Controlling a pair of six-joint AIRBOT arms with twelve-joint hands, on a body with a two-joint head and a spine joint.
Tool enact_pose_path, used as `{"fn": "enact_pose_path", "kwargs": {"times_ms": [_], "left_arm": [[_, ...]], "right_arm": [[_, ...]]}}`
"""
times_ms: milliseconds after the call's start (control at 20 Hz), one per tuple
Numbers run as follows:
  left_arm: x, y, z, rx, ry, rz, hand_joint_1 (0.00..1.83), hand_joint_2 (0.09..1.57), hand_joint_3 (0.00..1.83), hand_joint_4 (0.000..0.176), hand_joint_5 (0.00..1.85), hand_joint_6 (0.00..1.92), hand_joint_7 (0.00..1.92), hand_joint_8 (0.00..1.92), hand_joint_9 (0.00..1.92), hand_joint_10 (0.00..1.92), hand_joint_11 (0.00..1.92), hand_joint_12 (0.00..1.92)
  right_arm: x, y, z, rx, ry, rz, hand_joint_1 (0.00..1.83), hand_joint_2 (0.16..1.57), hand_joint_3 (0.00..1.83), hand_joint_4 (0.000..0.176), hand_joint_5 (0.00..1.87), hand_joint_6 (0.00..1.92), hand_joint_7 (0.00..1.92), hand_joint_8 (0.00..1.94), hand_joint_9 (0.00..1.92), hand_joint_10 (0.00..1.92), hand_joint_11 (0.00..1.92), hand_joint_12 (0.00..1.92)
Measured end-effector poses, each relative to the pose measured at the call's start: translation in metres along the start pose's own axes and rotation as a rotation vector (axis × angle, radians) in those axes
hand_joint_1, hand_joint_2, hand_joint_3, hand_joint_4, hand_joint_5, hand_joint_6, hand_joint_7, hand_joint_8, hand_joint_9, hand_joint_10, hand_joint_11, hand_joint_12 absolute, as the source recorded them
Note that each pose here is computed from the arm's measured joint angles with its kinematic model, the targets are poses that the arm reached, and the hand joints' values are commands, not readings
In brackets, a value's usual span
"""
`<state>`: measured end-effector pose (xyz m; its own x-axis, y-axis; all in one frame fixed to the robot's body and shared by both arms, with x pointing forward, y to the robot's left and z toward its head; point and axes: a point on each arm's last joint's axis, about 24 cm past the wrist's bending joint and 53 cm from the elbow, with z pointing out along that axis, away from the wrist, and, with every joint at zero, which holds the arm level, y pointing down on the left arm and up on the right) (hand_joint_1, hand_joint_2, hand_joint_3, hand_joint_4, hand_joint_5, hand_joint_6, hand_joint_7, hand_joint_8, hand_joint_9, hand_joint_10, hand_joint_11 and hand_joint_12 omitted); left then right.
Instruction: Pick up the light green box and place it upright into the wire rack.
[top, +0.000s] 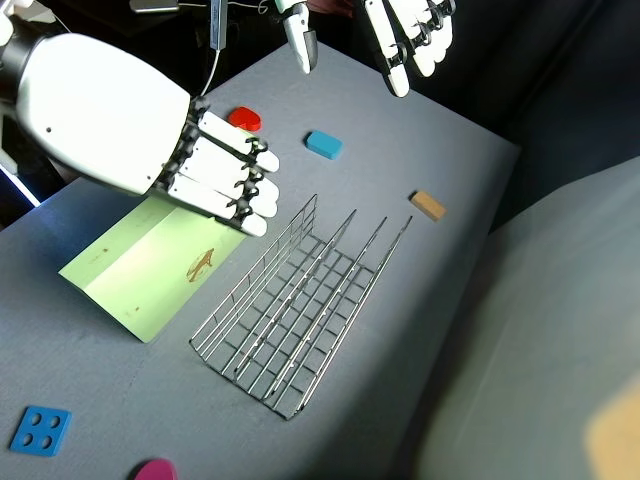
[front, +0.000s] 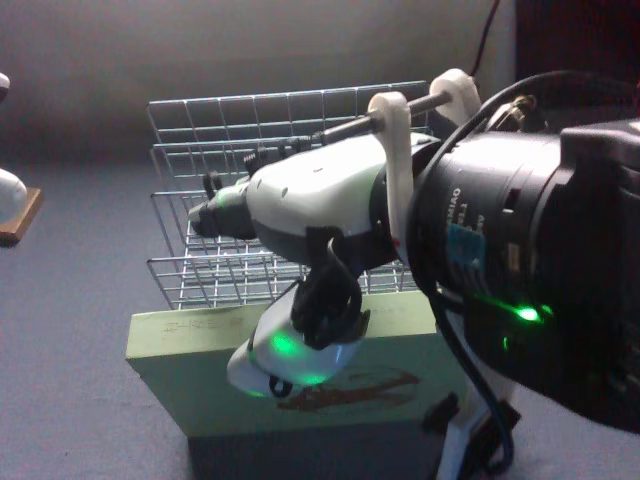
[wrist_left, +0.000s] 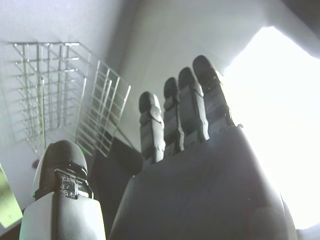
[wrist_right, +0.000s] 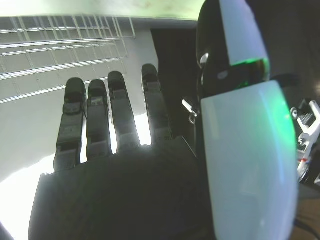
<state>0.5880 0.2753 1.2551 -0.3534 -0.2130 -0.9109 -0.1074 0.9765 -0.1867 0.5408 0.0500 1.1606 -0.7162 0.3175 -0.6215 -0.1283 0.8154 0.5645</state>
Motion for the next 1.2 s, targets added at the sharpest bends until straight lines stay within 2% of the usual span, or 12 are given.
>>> {"fn": "enact_pose_path", "kwargs": {"times_ms": [150,300,400,650,800,900,1000,1100,1150,1200], "left_arm": [[0.0,0.0,0.0,0.0,0.0,-0.002,0.28,1.17,0.0,0.094,0.26,0.0,0.17,0.0,0.14,0.0,0.0,0.45],[0.0,0.0,0.0,0.001,-0.001,-0.007,0.28,1.17,0.0,0.094,0.26,0.0,0.16,0.0,0.14,0.0,0.0,0.47],[0.0,0.0,0.0,0.001,-0.001,-0.007,0.28,1.17,0.0,0.094,0.26,0.0,0.16,0.0,0.14,0.0,0.0,0.53],[0.0,0.0,0.0,0.0,0.0,-0.009,0.28,1.17,0.0,0.094,0.26,0.0,0.13,0.0,0.13,0.0,0.0,0.5],[0.0,0.001,0.0,-0.004,0.001,-0.009,0.29,1.17,0.0,0.094,0.26,0.0,0.13,0.0,0.13,0.0,0.0,0.5],[0.0,0.001,0.0,-0.004,0.002,-0.01,0.3,1.16,0.0,0.095,0.26,0.0,0.13,0.0,0.14,0.0,0.0,0.5],[0.001,0.001,0.0,-0.006,0.002,-0.01,0.29,1.17,0.0,0.095,0.26,0.0,0.13,0.0,0.14,0.0,0.0,0.5],[0.001,0.001,0.0,-0.006,0.003,-0.01,0.29,1.17,0.0,0.095,0.26,0.0,0.13,0.0,0.13,0.0,0.0,0.5],[0.001,0.002,0.0,-0.007,0.003,-0.01,0.29,1.17,0.0,0.095,0.26,0.0,0.14,0.0,0.13,0.0,0.0,0.5],[0.001,0.001,0.0,-0.006,0.003,-0.01,0.29,1.17,0.0,0.095,0.26,0.0,0.14,0.01,0.13,0.0,0.0,0.5]], "right_arm": [[0.014,-0.014,0.002,0.043,0.04,0.013,0.76,0.99,0.0,0.134,0.13,0.0,0.03,0.0,0.0,0.0,0.0,0.19],[0.011,-0.015,0.003,0.043,0.024,-0.003,0.76,0.99,0.0,0.134,0.12,0.0,0.03,0.0,0.0,0.0,0.0,0.2],[0.015,-0.02,0.005,0.055,0.036,0.0,0.76,0.99,0.0,0.134,0.12,0.0,0.03,0.0,0.0,0.0,0.0,0.2],[0.023,-0.03,0.009,0.081,0.055,0.001,0.76,0.99,0.0,0.134,0.12,0.0,0.03,0.0,0.0,0.0,0.0,0.21],[0.026,-0.037,0.013,0.096,0.058,-0.003,0.82,0.98,0.0,0.129,0.17,0.01,0.08,0.01,0.01,0.0,0.0,0.35],[0.027,-0.041,0.016,0.108,0.062,-0.001,0.86,0.98,0.0,0.106,0.21,0.01,0.12,0.01,0.05,0.01,0.0,0.45],[0.024,-0.042,0.019,0.109,0.056,0.001,0.89,1.01,0.0,0.065,0.25,0.01,0.21,0.01,0.14,0.01,0.0,0.6],[0.021,-0.042,0.021,0.11,0.049,0.001,0.98,1.06,0.01,0.018,0.36,0.01,0.36,0.01,0.31,0.02,0.0,0.98],[0.02,-0.043,0.022,0.112,0.048,0.004,1.0,1.07,0.01,0.001,0.4,0.01,0.43,0.01,0.38,0.03,0.0,1.13],[0.021,-0.043,0.023,0.114,0.049,0.003,1.01,1.08,0.0,0.0,0.45,0.02,0.49,0.01,0.45,0.03,0.02,1.22]]}}
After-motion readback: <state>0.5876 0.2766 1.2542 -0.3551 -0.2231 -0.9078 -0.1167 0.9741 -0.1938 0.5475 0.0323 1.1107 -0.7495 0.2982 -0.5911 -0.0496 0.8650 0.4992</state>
